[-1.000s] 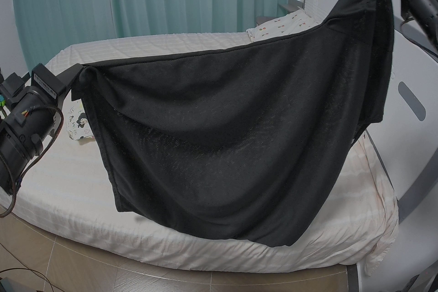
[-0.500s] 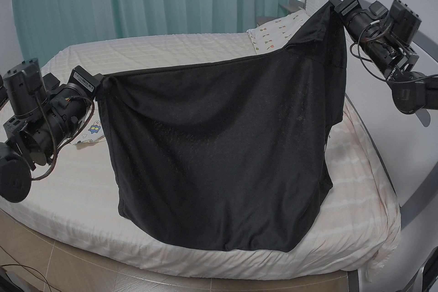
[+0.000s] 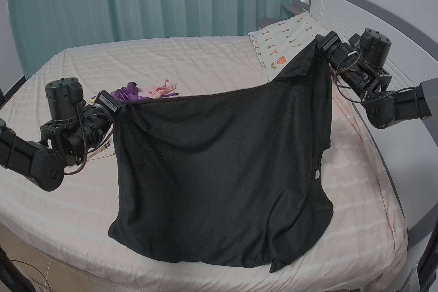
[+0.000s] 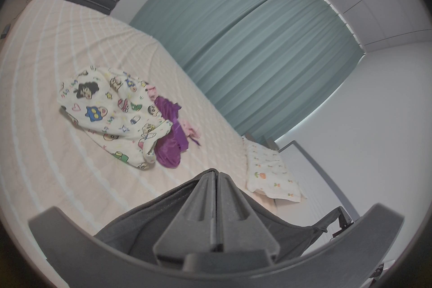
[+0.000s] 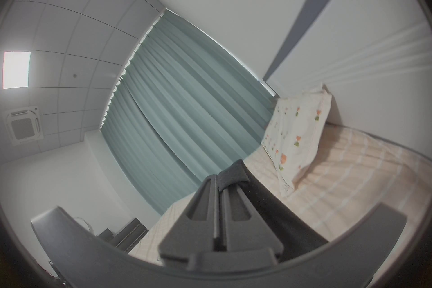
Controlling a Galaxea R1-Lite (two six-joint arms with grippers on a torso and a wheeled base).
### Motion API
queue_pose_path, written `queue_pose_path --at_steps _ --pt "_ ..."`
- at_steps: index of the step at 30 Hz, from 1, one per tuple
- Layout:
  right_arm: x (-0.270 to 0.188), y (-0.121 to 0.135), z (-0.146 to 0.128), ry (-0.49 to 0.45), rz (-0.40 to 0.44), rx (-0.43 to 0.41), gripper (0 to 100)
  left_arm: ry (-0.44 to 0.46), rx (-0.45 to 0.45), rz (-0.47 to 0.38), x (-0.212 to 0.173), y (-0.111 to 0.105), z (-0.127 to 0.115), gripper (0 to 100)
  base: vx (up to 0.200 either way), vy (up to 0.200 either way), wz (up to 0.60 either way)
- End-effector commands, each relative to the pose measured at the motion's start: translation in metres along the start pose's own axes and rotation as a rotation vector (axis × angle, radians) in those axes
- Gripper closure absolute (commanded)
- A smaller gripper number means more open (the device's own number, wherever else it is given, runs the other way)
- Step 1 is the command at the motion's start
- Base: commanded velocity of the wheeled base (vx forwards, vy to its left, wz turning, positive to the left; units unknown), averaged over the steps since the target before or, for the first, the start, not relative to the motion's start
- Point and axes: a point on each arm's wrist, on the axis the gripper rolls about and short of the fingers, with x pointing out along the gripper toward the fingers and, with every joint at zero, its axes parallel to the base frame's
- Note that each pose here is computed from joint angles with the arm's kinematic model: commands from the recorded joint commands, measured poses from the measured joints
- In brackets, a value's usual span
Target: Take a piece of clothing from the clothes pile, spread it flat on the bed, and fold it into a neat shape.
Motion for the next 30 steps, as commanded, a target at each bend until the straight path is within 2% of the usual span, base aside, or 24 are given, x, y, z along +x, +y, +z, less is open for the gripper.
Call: queue_pose_path --at_steps 1,2,3,4,8,9,14,15,18,22,26,30 --pt "0.006 -0.037 -0.041 0.098 -0.088 0.005 100 0.07 -0.01 0.095 0.031 0.031 -0.029 100 0.0 0.0 0.0" --pt "0.007 -0.043 -0.048 0.114 -0.102 0.005 100 0.072 -0.016 0.097 0.036 0.034 -0.032 0 0.0 0.0 0.0" --pt "0.008 -0.049 -0.056 0.13 -0.114 0.004 100 0.074 -0.018 0.105 0.043 0.039 -0.037 0 0.0 0.0 0.0" --pt "0.008 -0.052 -0.058 0.135 -0.118 0.003 0 0.073 -0.019 0.109 0.046 0.041 -0.039 0 0.0 0.0 0.0" --pt "0.012 -0.077 -0.086 0.18 -0.166 -0.003 0 0.066 -0.022 0.129 0.066 0.058 -0.048 0 0.0 0.0 0.0" --pt "0.012 -0.092 -0.095 0.193 -0.202 -0.009 0 0.068 -0.022 0.145 0.073 0.066 -0.052 0 0.0 0.0 0.0" --pt "0.007 -0.125 -0.098 0.228 -0.3 -0.027 0 0.062 -0.02 0.185 0.083 0.082 -0.054 0 0.0 0.0 0.0" --pt "-0.003 -0.138 -0.101 0.304 -0.357 -0.052 0 0.051 -0.024 0.193 0.084 0.086 -0.049 0 0.0 0.0 0.0" --pt "-0.012 -0.155 -0.1 0.37 -0.427 -0.1 0 0.049 -0.025 0.202 0.082 0.088 -0.047 0 0.0 0.0 0.0" --pt "-0.015 -0.164 -0.093 0.353 -0.463 -0.104 0 0.064 -0.021 0.217 0.077 0.092 -0.05 0 0.0 0.0 0.0" --pt "-0.04 -0.169 -0.096 0.431 -0.513 -0.098 0 0.09 -0.018 0.226 0.068 0.093 -0.054 0 0.0 0.0 0.0" --pt "-0.06 -0.16 -0.088 0.491 -0.495 -0.077 0 0.101 -0.018 0.223 0.062 0.091 -0.054 0 0.0 0.0 0.0"
